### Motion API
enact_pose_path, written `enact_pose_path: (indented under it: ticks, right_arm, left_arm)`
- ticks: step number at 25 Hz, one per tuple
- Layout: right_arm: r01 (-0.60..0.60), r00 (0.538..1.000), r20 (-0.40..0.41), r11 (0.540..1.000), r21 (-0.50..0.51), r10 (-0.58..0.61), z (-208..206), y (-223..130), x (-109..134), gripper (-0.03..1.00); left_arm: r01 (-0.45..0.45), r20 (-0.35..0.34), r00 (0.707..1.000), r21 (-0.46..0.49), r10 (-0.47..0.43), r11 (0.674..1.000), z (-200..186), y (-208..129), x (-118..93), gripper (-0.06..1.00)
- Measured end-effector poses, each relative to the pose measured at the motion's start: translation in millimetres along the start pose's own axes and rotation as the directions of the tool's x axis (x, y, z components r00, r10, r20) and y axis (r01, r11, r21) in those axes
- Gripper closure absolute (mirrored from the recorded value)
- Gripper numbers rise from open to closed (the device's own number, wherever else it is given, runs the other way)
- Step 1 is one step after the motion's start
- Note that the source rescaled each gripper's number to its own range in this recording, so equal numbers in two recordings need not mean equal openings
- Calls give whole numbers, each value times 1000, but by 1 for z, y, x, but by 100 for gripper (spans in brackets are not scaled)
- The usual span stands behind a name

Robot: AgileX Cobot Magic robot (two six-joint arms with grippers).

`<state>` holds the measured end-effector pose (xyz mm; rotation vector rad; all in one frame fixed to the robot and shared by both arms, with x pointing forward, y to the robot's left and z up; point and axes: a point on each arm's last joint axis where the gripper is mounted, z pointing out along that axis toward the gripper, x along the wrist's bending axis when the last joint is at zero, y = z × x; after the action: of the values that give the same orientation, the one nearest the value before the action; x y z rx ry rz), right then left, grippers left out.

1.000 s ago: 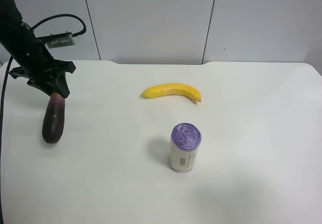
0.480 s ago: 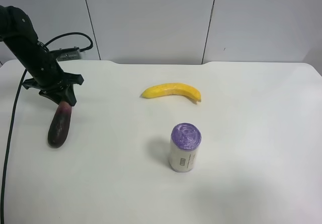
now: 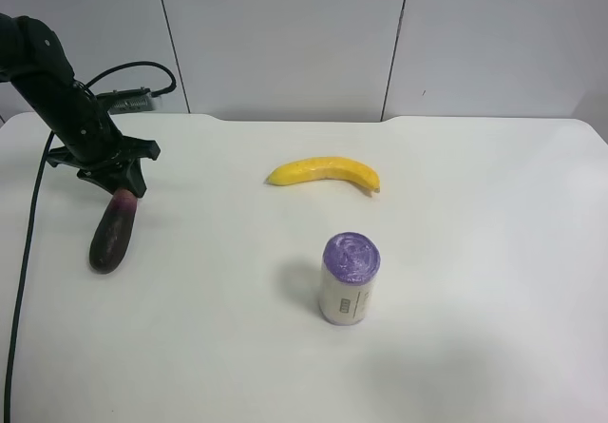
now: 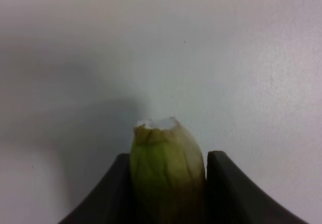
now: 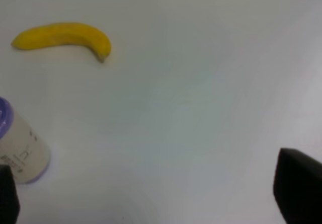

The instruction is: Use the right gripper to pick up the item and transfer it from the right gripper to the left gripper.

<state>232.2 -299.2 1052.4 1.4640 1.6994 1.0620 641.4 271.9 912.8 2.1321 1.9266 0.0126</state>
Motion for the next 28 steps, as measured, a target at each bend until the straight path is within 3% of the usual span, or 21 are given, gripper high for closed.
enact_pose_path:
  ticks: [2, 4, 5, 7, 8, 11, 21, 28]
  right_arm:
    - [0, 1000, 0, 1000, 0, 0, 0, 0, 0, -3]
    - [0, 1000, 0, 1000, 0, 0, 0, 0, 0, -3]
    - [0, 1000, 0, 1000, 0, 0, 0, 0, 0, -3]
    - [0, 1000, 0, 1000, 0, 0, 0, 0, 0, -3]
    - [0, 1000, 0, 1000, 0, 0, 0, 0, 0, -3]
    - [0, 1000, 0, 1000, 0, 0, 0, 0, 0, -3]
    - [0, 1000, 0, 1000, 0, 0, 0, 0, 0, -3]
    - [0, 1000, 0, 1000, 0, 0, 0, 0, 0, -3]
  left_arm:
    - [0, -3, 1000, -10, 0, 1000, 0, 1, 0, 88]
    - [-2, -7, 1000, -21, 2, 1000, 0, 2, 1, 55]
    - [-6, -12, 1000, -23, 6, 1000, 0, 2, 1, 31]
    - [-9, -16, 1000, -27, 9, 1000, 0, 2, 2, 7]
    - [-10, -17, 1000, -29, 10, 1000, 0, 3, 2, 1]
    - [-11, -18, 1000, -28, 10, 1000, 1, 3, 2, -4]
    - [-1, -5, 1000, -22, 1, 1000, -2, 2, 0, -5]
    - [-35, -7, 999, -59, 34, 998, -47, 0, -9, -5]
